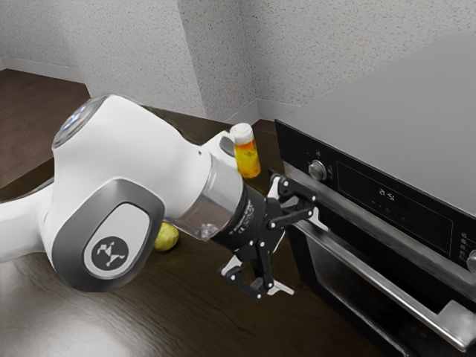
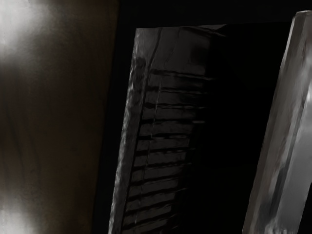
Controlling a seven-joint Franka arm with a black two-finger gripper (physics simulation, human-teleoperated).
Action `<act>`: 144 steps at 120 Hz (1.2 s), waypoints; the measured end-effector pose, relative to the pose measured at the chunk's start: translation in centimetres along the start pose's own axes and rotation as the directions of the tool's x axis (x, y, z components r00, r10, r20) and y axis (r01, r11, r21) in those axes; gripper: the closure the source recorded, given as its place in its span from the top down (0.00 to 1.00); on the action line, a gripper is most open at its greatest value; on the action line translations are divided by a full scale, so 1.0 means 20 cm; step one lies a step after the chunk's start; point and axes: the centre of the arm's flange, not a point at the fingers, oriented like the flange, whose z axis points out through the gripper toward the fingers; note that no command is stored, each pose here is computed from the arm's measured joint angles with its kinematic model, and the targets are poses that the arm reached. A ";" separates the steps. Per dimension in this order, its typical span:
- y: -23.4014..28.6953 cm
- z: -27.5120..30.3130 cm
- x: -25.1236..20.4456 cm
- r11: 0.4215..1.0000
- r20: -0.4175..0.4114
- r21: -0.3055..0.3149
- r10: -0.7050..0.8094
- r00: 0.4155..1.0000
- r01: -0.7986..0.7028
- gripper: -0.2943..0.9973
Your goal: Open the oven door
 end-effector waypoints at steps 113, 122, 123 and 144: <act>0.38 -0.78 0.29 0.916 -0.113 0.287 0.324 0.939 -0.282 0.77; 0.28 -0.59 0.35 0.863 -0.099 0.413 0.361 0.927 -0.292 0.77; 0.27 -0.58 0.36 0.858 -0.096 0.423 0.363 0.927 -0.293 0.77; 0.10 -0.43 0.44 0.790 -0.047 0.535 0.382 0.923 -0.300 0.77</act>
